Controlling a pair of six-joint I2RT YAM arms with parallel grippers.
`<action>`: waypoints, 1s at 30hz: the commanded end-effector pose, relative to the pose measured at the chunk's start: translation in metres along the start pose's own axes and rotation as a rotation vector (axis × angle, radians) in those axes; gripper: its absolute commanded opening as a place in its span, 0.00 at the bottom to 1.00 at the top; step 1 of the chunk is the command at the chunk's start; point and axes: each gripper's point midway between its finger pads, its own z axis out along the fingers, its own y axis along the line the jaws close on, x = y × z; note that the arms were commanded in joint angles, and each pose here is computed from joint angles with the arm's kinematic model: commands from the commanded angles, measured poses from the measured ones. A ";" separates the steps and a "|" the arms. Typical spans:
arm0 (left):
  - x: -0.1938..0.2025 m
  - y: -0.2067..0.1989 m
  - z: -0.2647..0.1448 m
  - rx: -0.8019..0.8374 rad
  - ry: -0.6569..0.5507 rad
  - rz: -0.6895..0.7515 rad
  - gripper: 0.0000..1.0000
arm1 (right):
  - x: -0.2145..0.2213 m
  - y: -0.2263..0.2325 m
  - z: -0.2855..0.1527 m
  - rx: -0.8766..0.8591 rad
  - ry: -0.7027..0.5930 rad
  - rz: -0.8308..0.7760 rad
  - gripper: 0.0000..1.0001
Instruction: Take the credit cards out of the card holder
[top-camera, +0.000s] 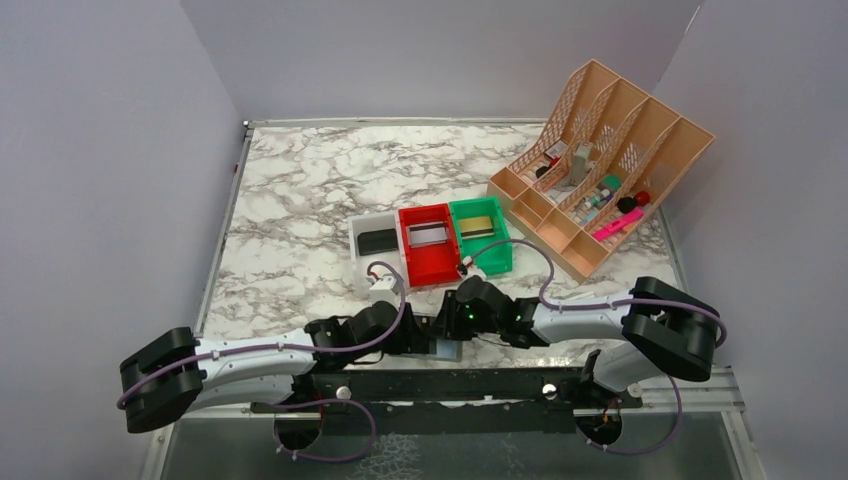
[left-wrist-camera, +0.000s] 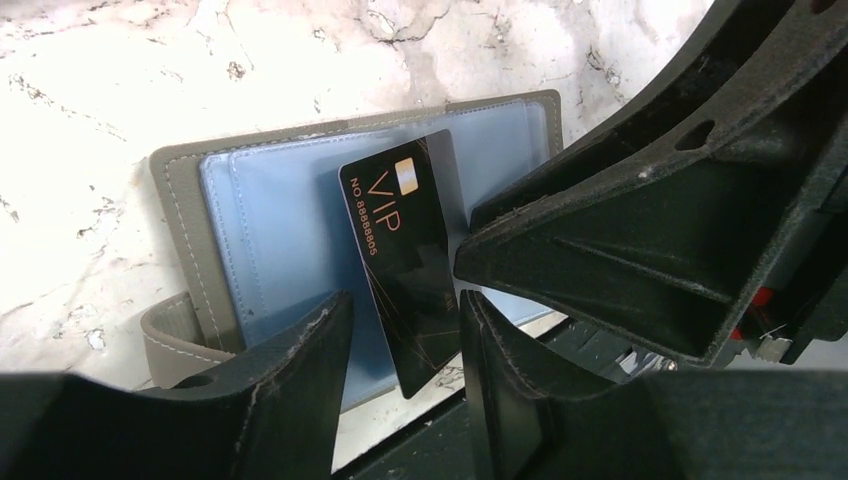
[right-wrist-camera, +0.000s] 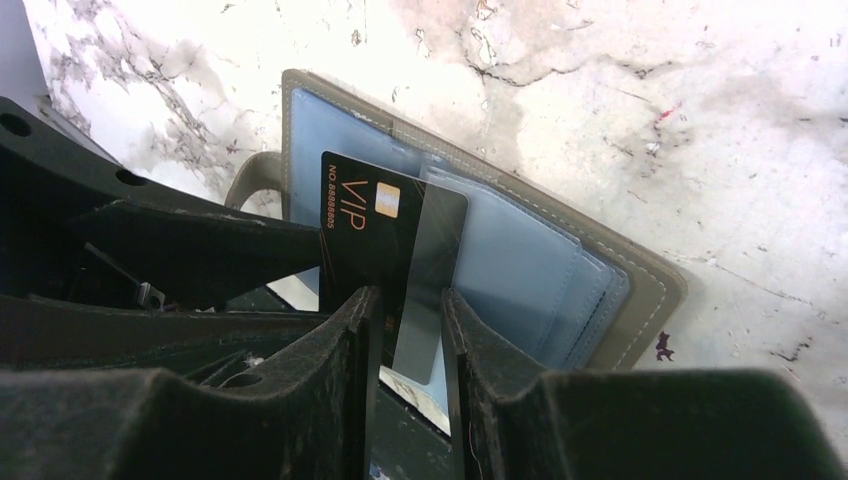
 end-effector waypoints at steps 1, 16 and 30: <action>0.016 0.015 0.003 -0.008 0.029 0.011 0.45 | 0.012 -0.041 0.005 0.167 0.031 -0.016 0.33; 0.006 0.011 -0.004 0.010 -0.008 -0.006 0.20 | 0.007 -0.047 0.001 0.206 0.011 -0.030 0.32; -0.004 0.004 -0.012 0.024 -0.033 0.013 0.00 | -0.002 -0.041 -0.006 0.192 -0.022 -0.044 0.34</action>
